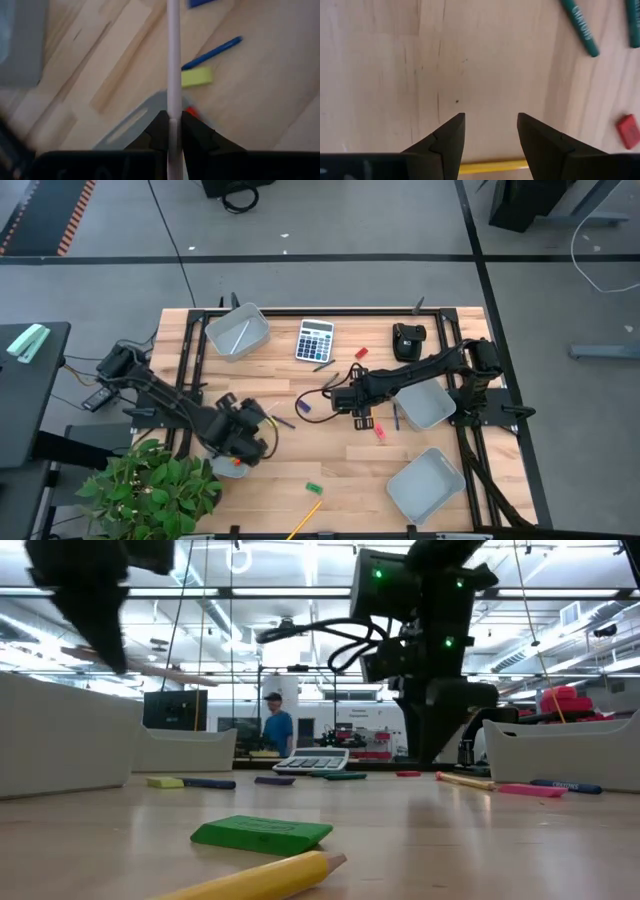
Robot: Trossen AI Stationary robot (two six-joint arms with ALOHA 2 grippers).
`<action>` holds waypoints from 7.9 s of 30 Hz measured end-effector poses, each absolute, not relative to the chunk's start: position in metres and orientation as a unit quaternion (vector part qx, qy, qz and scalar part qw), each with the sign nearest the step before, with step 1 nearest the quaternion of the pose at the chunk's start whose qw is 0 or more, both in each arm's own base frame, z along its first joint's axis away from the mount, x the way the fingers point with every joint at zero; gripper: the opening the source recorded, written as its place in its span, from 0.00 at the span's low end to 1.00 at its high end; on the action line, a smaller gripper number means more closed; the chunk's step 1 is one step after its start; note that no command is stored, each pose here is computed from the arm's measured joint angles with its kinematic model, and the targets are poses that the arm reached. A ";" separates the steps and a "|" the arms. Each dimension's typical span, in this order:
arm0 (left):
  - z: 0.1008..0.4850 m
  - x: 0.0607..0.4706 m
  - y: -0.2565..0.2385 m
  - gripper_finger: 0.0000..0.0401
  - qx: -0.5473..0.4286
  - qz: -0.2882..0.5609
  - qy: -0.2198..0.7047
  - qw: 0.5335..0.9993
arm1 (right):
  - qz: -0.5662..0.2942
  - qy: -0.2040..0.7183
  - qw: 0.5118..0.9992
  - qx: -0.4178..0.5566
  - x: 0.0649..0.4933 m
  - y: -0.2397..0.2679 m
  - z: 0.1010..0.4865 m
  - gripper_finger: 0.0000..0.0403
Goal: Sort crayons/erasers/pens/pencils in bins
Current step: Put the light pink ballpen into the bottom left gray bin, then put the blue eraser into the top left gray bin, then put the pink eraser into the top left gray bin
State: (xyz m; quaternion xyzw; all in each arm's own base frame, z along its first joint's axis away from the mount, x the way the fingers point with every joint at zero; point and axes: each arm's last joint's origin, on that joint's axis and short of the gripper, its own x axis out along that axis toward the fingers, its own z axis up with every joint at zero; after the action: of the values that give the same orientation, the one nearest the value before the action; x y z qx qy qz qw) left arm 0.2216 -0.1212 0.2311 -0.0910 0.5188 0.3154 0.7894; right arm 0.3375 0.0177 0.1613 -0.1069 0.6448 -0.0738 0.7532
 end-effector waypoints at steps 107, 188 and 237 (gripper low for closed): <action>0.249 0.251 -0.152 0.27 -0.009 0.223 0.331 0.917 | -0.041 0.495 0.868 0.014 0.440 -0.018 0.119 0.26; 0.251 0.255 -0.143 0.27 0.050 0.266 0.300 0.915 | -0.107 0.555 0.821 0.078 0.276 -0.014 0.210 0.31; 0.222 0.292 -0.124 0.27 0.083 0.254 0.357 0.895 | -0.108 0.636 0.743 0.178 0.281 0.068 0.172 0.06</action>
State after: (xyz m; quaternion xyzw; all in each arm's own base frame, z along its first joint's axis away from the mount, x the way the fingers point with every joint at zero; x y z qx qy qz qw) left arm 0.2922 -0.1237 0.2222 0.0827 0.3565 0.2538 0.8954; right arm 0.2812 0.0678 0.1725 0.1784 0.6364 -0.1081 0.7426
